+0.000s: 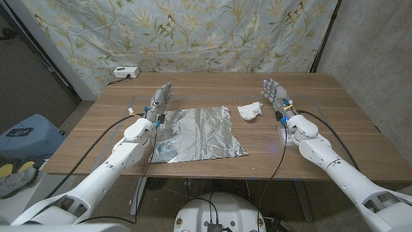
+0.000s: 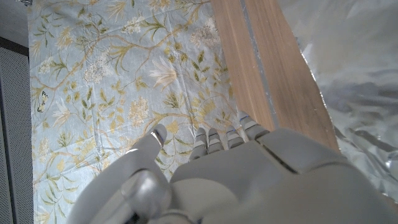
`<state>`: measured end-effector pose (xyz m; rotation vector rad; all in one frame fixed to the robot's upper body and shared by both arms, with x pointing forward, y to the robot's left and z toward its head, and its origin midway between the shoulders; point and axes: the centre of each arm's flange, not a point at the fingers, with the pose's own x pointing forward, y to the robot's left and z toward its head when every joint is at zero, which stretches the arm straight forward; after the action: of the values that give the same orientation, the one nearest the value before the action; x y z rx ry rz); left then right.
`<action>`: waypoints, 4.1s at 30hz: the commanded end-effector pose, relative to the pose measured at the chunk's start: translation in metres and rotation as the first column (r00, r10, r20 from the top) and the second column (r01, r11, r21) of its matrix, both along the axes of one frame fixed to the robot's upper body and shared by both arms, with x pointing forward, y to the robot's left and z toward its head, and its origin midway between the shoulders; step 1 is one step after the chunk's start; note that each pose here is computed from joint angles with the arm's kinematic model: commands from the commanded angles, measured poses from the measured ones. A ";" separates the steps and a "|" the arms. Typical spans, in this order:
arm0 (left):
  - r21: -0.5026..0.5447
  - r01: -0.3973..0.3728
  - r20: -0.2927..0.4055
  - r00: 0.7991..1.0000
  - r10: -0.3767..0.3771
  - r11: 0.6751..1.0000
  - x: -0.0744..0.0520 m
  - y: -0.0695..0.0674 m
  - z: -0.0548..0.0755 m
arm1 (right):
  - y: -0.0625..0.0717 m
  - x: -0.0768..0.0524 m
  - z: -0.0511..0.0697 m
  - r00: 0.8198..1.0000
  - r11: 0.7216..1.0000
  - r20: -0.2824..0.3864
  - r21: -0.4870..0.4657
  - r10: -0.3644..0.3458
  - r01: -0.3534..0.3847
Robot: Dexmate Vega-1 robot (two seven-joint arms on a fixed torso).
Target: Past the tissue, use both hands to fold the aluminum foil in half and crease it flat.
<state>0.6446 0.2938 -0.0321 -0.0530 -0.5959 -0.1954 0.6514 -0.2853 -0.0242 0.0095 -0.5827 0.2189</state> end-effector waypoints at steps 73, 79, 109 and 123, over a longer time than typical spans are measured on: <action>0.625 -0.155 0.096 0.988 0.121 0.765 -0.110 0.082 0.007 | 0.066 -0.023 0.055 0.981 0.896 0.050 -0.402 -0.186 0.190; 0.647 -0.122 0.070 0.992 0.101 0.752 -0.111 0.083 0.010 | 0.072 -0.025 0.063 0.972 0.862 0.045 -0.454 -0.231 0.226; 0.854 -0.152 0.098 0.986 0.132 0.498 -0.137 0.097 0.004 | 0.116 -0.053 0.074 0.852 0.644 0.011 -0.650 -0.523 0.404; 0.899 -0.135 0.085 0.987 0.137 0.417 -0.140 0.098 -0.001 | 0.125 -0.065 0.082 0.814 0.597 0.020 -0.669 -0.580 0.442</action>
<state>0.5078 0.3900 -0.0304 1.0174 -0.4446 -0.3353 0.5964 -0.1685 0.0512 -0.7864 -0.2809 -0.1125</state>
